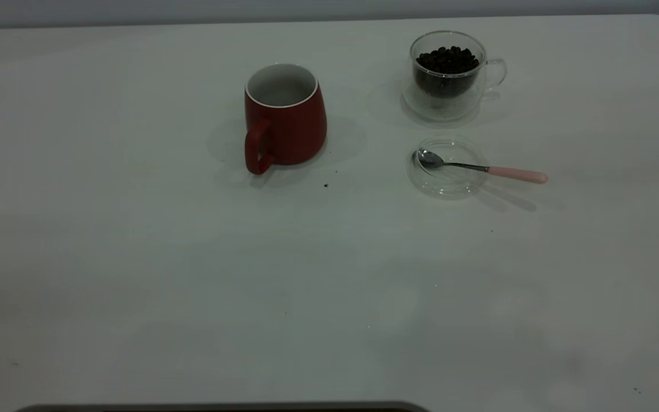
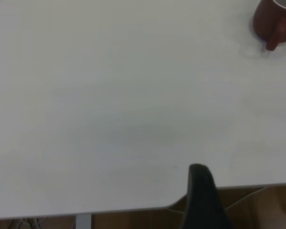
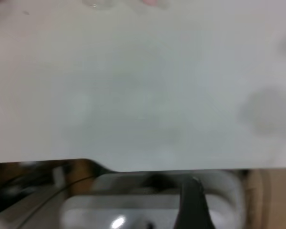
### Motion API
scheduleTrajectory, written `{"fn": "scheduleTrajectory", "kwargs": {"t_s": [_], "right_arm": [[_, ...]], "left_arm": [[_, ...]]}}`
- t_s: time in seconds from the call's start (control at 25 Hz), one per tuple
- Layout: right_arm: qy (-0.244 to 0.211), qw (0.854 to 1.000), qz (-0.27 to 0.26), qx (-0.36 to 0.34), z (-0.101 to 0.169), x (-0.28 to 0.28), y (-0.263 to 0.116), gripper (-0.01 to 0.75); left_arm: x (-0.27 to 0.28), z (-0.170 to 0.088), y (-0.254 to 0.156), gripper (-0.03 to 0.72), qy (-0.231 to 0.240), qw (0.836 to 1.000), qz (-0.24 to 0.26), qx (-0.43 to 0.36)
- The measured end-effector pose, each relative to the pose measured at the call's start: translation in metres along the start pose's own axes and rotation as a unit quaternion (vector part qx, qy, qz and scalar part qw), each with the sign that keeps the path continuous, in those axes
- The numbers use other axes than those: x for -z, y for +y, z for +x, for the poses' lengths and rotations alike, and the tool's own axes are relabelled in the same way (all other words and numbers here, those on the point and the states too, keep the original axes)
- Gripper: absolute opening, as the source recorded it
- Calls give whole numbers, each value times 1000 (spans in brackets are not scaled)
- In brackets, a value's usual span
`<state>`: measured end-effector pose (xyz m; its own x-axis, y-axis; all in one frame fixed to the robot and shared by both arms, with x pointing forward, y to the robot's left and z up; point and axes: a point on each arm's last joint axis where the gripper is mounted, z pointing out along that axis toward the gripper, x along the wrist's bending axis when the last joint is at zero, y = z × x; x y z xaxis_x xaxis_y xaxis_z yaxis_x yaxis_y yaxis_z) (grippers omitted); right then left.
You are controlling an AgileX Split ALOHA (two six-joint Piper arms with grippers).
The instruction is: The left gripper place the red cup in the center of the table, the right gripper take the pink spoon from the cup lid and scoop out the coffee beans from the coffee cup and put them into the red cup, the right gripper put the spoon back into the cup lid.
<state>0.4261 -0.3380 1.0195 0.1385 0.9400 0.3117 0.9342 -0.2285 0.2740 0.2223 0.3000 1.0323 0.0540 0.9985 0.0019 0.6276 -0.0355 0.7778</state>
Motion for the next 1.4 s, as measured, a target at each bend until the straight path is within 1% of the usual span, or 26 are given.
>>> {"fn": "scheduleTrajectory", "kwargs": {"t_s": [0.08, 0.16, 0.32, 0.44, 0.68, 0.8, 0.92, 1.16, 1.4], "right_arm": [[-27, 999, -37, 14, 7, 23, -13, 577], [-33, 997, -57, 31, 15, 37, -24, 577], [-22, 992, -67, 101, 37, 54, -49, 577], [-29, 985, -79, 153, 45, 60, -70, 577], [-63, 973, -117, 189, 38, 55, -113, 577], [-77, 963, -151, 210, 34, 57, -132, 577], [-75, 955, -184, 219, 30, 57, -147, 577], [-73, 942, -237, 226, 27, 61, -161, 577], [-72, 933, -272, 224, 25, 65, -171, 577]], "left_arm": [[0, 0, 0, 529, 0, 1000, 0, 0], [0, 0, 0, 529, 0, 1000, 0, 0], [0, 0, 0, 529, 0, 1000, 0, 0], [0, 0, 0, 529, 0, 1000, 0, 0], [0, 0, 0, 529, 0, 1000, 0, -1], [0, 0, 0, 529, 0, 1000, 0, -1], [0, 0, 0, 529, 0, 1000, 0, -1], [0, 0, 0, 529, 0, 1000, 0, -1], [0, 0, 0, 529, 0, 1000, 0, -1]]}}
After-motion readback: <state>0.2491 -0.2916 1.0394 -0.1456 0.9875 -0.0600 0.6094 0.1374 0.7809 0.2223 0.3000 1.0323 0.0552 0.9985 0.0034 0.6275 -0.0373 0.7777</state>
